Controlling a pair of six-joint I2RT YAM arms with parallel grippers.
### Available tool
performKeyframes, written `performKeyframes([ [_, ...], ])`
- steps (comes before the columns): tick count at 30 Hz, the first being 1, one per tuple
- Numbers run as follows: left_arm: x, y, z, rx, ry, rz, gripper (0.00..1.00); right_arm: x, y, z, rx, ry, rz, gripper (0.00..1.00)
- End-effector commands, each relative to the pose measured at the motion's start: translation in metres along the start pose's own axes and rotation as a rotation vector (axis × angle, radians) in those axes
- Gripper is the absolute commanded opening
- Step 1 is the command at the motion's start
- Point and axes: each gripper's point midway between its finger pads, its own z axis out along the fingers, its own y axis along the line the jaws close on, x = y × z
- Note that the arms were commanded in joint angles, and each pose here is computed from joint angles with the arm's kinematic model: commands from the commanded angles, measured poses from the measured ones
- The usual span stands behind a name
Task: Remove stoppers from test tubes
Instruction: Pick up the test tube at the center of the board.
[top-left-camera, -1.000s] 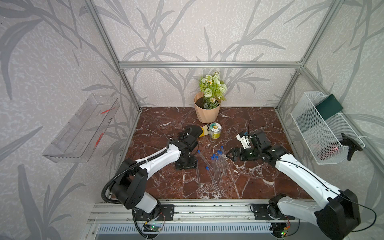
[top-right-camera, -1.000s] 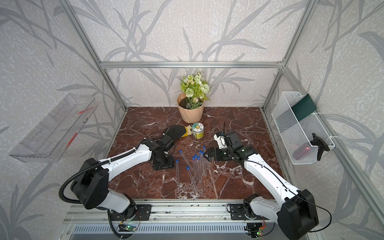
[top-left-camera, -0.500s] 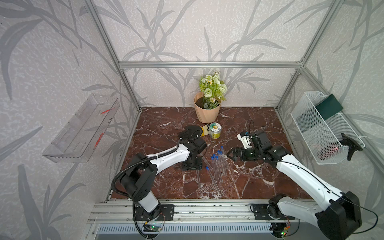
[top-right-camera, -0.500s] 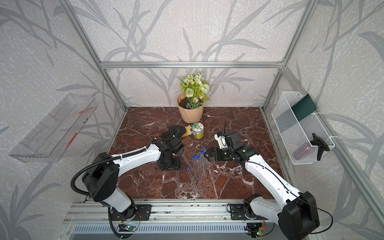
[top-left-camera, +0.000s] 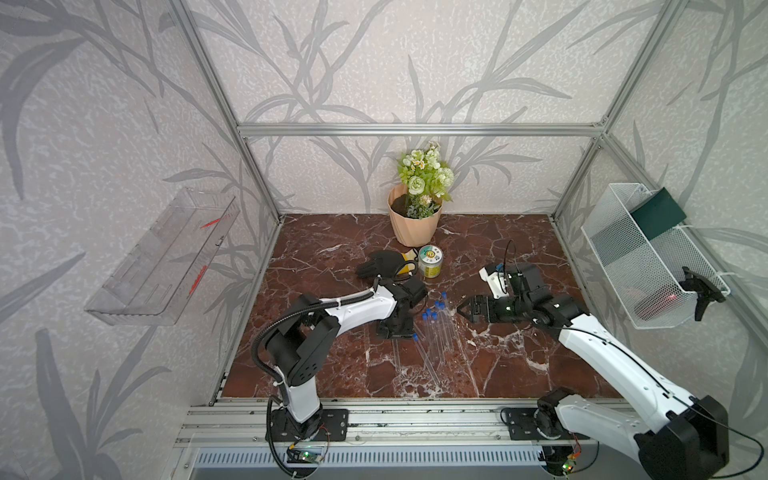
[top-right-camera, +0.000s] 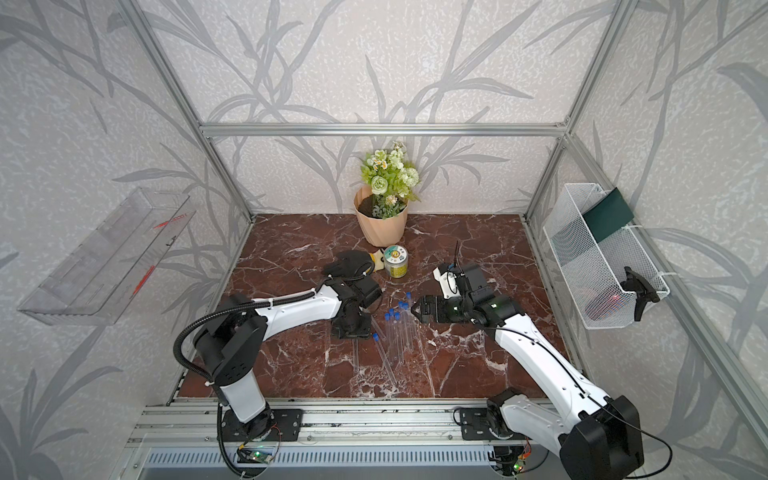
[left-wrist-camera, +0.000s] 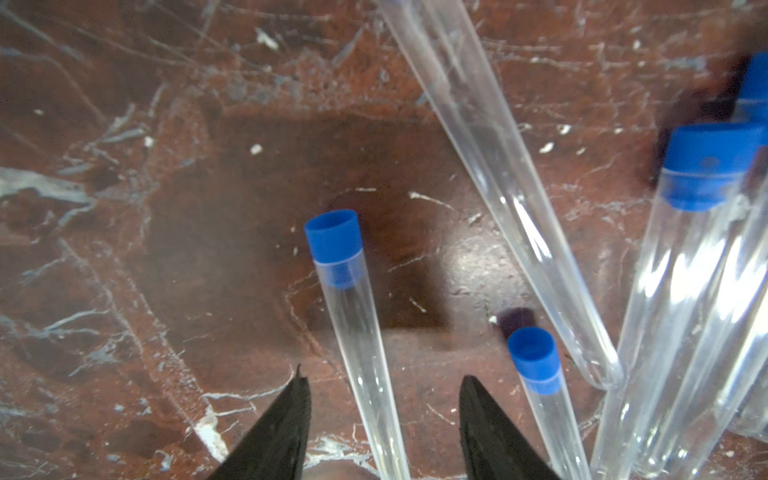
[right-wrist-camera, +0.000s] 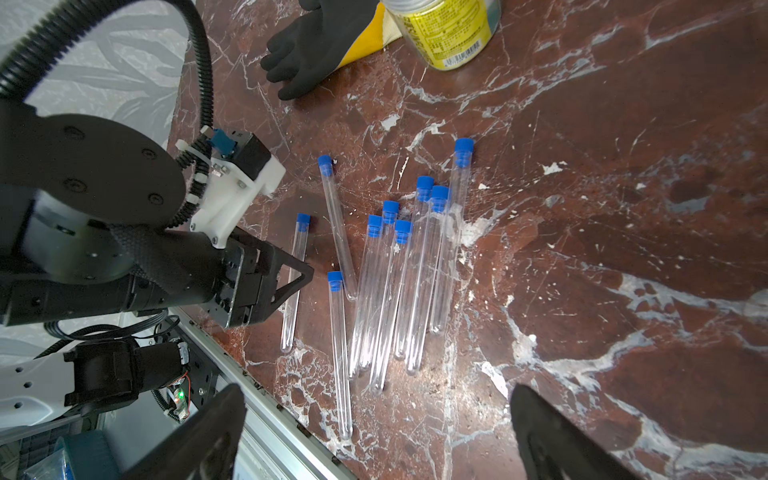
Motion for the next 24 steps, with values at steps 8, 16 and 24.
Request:
performKeyframes([
  [8,0.004,0.005,0.008,-0.083,0.021,0.020,0.49,0.009,-0.008,-0.007,0.015,-0.001,0.009,0.99],
  [16,0.008,0.010,0.011,-0.111,0.029,0.047,0.42,0.008,-0.008,-0.007,0.016,-0.008,0.015,0.99],
  [24,0.013,0.008,0.012,-0.099,0.049,0.072,0.27,0.007,-0.009,-0.007,0.019,-0.013,0.017,0.99],
])
